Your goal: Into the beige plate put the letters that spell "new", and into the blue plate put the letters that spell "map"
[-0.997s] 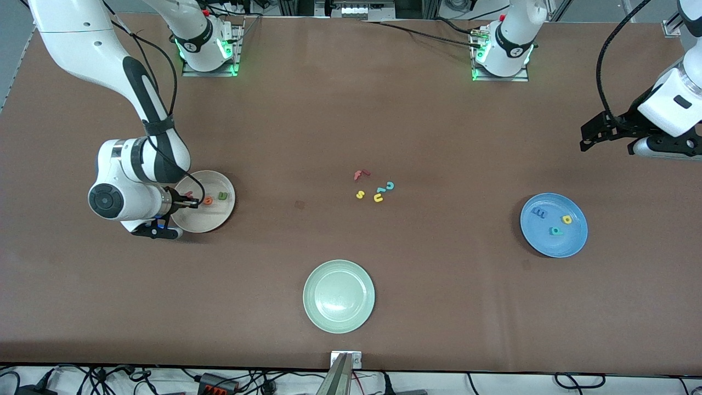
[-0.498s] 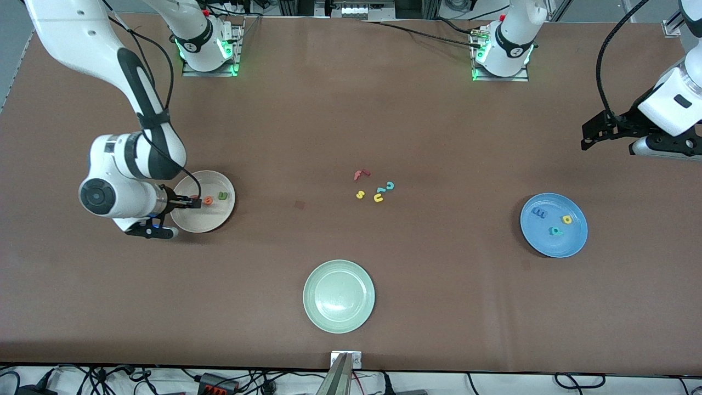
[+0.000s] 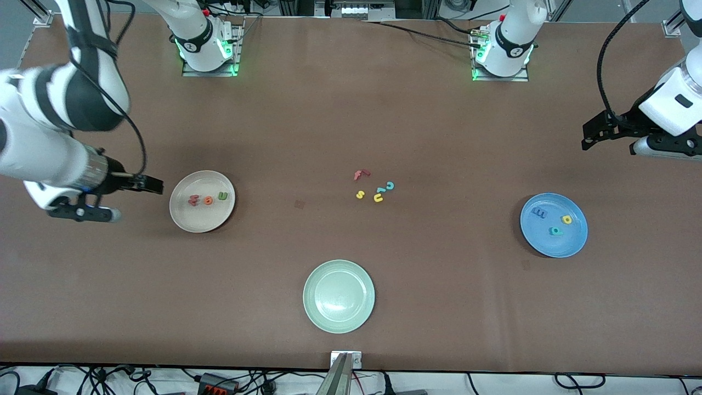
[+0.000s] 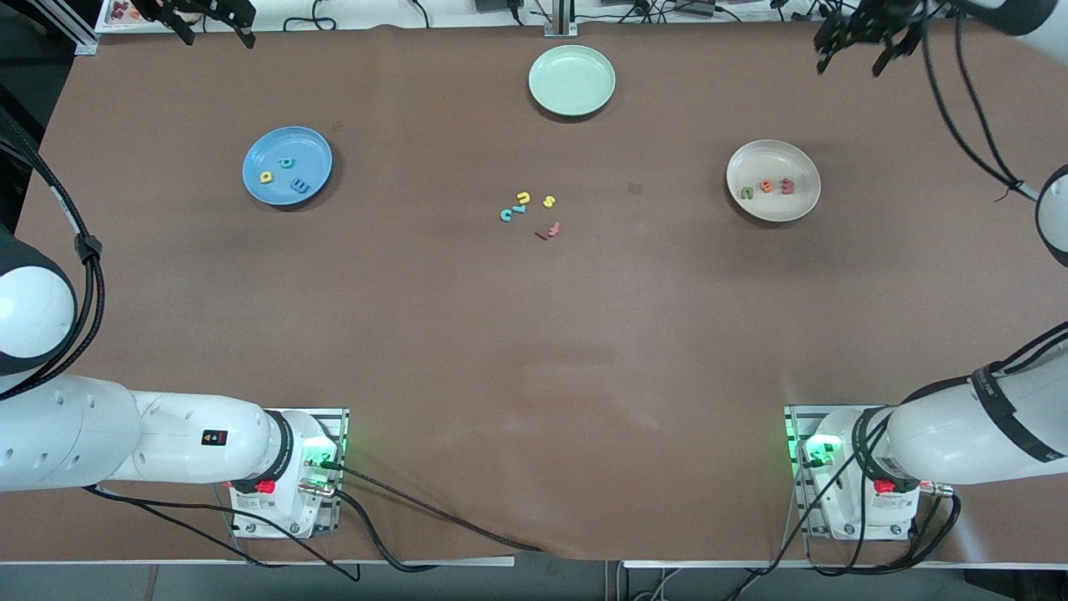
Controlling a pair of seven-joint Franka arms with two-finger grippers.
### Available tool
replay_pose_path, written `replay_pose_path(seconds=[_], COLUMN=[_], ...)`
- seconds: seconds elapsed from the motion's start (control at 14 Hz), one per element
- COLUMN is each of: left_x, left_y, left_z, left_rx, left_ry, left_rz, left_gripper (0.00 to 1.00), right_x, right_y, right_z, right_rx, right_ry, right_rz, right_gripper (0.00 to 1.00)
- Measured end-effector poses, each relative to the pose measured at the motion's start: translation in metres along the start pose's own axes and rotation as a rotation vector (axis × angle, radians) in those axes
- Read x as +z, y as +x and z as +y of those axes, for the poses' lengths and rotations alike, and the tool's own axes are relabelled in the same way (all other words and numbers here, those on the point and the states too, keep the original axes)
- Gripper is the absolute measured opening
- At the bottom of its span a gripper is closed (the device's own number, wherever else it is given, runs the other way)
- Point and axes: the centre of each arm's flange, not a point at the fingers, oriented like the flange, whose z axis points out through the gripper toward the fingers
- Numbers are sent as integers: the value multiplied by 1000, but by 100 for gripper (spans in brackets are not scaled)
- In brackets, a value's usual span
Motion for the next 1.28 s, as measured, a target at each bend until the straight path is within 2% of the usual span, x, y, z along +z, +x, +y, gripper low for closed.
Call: replay_pose_path(seconds=[0.14, 0.57, 1.07, 1.28], left_x=[0, -1, -2, -2], left_y=[0, 0, 0, 1], left_z=[1, 3, 4, 4], left_rx=[2, 6, 7, 8], left_ry=[0, 0, 0, 0], left_rz=[0, 1, 4, 4], left_gripper=[100, 100, 100, 100], right_x=[-45, -98, -134, -129], right_y=[2, -1, -17, -29], right_z=[15, 77, 110, 106], right_rx=[21, -40, -36, -45], right_ry=[4, -11, 10, 19], right_rz=[43, 68, 135, 122], right_gripper=[100, 100, 100, 100])
